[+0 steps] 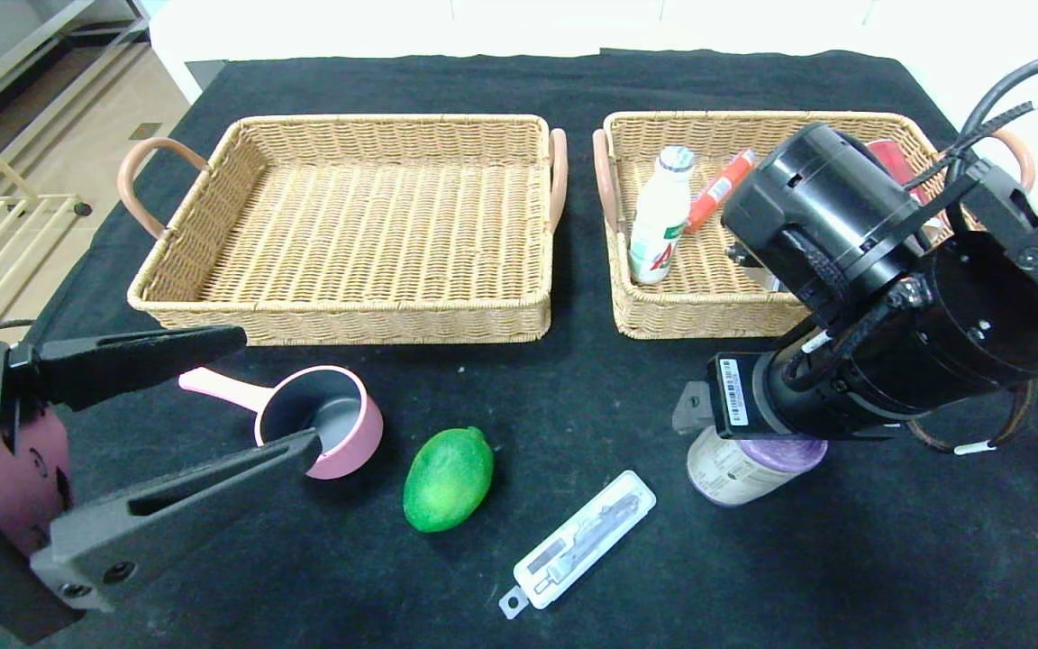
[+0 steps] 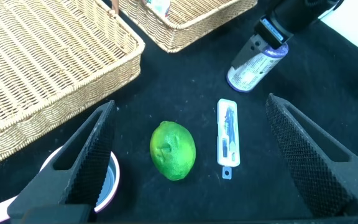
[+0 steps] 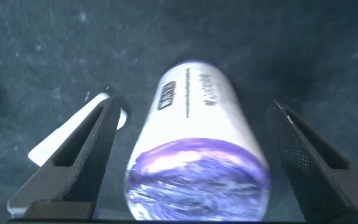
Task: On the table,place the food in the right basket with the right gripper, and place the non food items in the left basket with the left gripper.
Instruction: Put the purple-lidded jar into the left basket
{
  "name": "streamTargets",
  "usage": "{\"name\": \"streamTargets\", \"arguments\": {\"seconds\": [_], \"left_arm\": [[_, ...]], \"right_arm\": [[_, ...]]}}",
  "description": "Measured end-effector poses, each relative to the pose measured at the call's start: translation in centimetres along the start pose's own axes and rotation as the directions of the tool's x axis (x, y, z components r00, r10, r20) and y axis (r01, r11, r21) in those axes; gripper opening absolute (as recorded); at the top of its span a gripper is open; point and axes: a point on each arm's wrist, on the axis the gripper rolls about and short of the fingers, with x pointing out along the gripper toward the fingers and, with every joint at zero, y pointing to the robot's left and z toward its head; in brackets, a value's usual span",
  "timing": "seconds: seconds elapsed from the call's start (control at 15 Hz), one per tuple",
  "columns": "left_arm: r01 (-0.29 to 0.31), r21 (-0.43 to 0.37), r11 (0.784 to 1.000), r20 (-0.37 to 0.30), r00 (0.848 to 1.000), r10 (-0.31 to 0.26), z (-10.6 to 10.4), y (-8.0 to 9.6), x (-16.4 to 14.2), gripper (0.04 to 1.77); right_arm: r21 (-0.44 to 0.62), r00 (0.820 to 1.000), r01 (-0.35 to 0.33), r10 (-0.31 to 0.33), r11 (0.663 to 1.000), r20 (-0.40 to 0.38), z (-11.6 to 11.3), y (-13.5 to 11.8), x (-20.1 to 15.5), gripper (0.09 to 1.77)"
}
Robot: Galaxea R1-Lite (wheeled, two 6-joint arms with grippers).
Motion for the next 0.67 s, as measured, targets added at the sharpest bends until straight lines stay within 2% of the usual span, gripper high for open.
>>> {"name": "streamTargets", "arguments": {"seconds": [0.53, 0.67], "left_arm": [[-0.001, 0.000, 1.000, 0.000, 1.000, 0.001, 0.0, 0.0, 0.0, 1.72], [-0.001, -0.001, 1.000, -0.001, 1.000, 0.001, 0.0, 0.0, 0.0, 1.72]], "right_arm": [[-0.009, 0.999, 0.018, -0.019, 1.000, -0.038, -0.3, -0.1, 1.1, 1.68], [-0.006, 0.999, 0.022, -0.022, 1.000, -0.038, -0.3, -0.1, 1.3, 1.32]]}}
